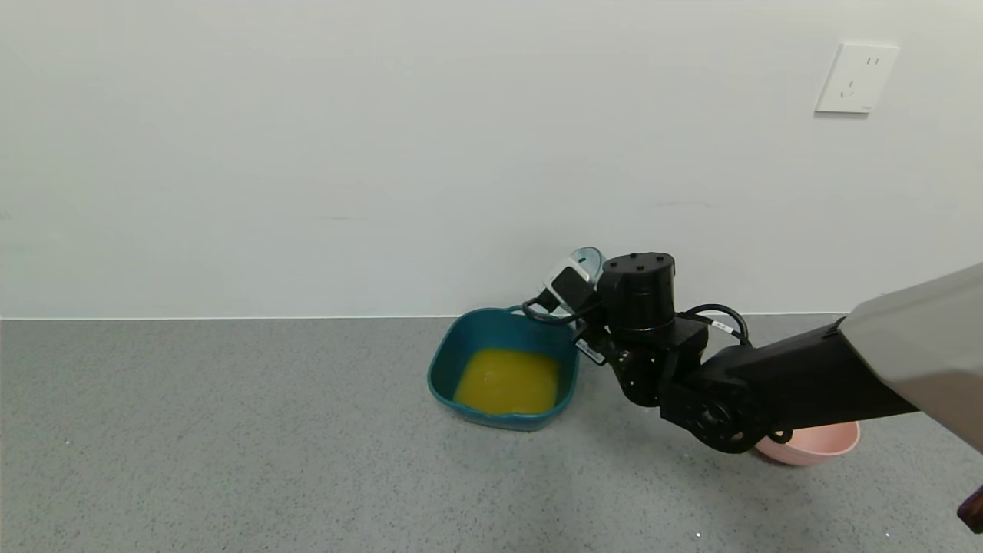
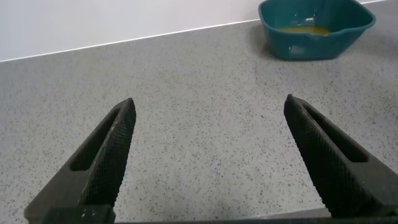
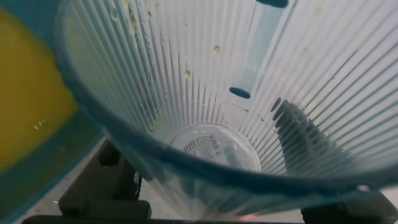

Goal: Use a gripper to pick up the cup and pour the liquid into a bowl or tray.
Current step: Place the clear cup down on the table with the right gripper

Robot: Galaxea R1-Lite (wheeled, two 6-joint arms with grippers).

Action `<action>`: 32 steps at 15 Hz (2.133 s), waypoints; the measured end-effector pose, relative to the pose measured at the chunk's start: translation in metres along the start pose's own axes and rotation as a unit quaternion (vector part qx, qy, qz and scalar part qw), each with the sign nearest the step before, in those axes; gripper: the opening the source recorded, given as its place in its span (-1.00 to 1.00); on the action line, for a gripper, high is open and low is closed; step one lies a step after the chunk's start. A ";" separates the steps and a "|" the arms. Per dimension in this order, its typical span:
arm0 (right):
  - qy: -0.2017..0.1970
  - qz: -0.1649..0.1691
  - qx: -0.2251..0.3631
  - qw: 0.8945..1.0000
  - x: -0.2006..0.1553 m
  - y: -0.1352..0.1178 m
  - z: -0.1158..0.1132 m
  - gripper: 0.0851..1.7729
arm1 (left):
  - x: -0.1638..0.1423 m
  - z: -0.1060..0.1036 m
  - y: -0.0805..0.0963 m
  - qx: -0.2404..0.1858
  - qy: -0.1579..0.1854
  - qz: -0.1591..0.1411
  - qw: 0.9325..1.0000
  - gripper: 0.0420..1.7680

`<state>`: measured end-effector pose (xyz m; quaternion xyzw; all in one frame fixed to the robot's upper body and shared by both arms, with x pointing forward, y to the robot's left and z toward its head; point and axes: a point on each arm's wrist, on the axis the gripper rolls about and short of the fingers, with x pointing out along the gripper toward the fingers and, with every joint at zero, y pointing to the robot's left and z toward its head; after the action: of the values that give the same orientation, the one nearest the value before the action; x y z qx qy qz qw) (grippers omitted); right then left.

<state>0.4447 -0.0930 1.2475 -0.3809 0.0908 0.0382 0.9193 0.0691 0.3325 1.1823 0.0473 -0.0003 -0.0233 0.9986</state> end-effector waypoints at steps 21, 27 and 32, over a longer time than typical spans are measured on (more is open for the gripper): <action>0.021 -0.045 0.404 0.914 0.014 0.002 -0.073 0.51 | 0.000 0.000 0.000 0.000 0.000 0.000 1.000 0.94; 0.041 -0.065 0.401 0.913 0.047 0.014 -0.099 0.51 | 0.000 0.000 0.000 0.000 0.000 0.000 1.000 0.94; 0.050 -0.069 0.402 0.912 0.075 0.016 -0.115 0.51 | 0.000 0.000 0.000 0.000 0.000 0.000 1.000 0.94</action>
<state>0.5000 -0.1633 1.1417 0.0145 0.1178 -0.0836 0.9894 0.0691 0.3325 1.1823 0.0473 -0.0003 -0.0235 0.9986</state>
